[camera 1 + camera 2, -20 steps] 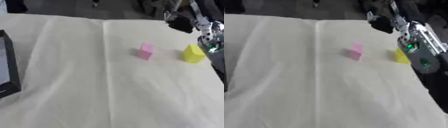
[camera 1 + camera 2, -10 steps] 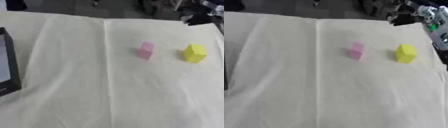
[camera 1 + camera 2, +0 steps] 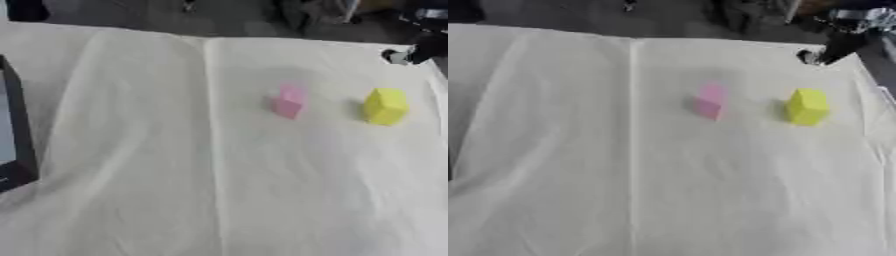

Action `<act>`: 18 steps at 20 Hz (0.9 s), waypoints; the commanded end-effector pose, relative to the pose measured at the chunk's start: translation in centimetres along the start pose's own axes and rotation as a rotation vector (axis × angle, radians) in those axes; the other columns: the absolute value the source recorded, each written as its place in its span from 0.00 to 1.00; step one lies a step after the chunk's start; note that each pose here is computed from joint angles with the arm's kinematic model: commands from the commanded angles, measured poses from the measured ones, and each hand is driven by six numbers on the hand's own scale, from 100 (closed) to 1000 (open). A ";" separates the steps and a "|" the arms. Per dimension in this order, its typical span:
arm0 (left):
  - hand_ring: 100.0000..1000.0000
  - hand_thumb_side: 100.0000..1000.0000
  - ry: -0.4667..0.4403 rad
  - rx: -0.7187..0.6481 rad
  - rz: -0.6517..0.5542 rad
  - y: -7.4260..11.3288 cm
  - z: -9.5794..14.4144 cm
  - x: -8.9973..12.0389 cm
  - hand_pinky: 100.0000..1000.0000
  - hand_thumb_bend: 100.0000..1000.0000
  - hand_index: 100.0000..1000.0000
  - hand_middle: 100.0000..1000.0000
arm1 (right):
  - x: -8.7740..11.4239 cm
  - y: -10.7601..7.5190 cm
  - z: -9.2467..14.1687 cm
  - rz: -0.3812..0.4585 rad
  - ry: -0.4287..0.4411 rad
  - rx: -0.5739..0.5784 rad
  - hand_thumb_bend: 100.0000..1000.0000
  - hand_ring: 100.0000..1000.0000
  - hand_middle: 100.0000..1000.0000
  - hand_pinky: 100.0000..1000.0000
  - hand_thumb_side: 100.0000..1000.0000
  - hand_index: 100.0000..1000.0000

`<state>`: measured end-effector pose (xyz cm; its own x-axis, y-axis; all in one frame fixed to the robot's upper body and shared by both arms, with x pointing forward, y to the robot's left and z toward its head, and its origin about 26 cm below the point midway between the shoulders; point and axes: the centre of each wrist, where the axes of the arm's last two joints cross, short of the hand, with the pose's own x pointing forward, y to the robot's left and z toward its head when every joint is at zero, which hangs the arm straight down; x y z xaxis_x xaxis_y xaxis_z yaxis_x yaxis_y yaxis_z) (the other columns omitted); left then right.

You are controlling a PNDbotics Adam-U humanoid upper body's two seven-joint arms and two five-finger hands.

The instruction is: Pick up the objects with one hand, pass them to the other hand, and then place them into the box on the other side of the table.

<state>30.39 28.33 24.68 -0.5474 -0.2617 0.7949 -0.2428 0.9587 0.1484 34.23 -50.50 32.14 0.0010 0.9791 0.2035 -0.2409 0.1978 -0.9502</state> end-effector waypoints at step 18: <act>0.79 0.85 0.002 0.024 -0.012 0.5 -0.6 1.3 0.78 0.23 0.91 0.79 | 0.1 -0.8 1.3 0.284 0.154 0.186 0.45 0.95 0.88 0.92 0.00 0.96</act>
<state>30.43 28.27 24.90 -0.5113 -0.2520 0.8216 -0.2580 0.9569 0.1330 33.90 -50.14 31.16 0.0203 0.9982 -0.0565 -0.4531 -0.0412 -0.8905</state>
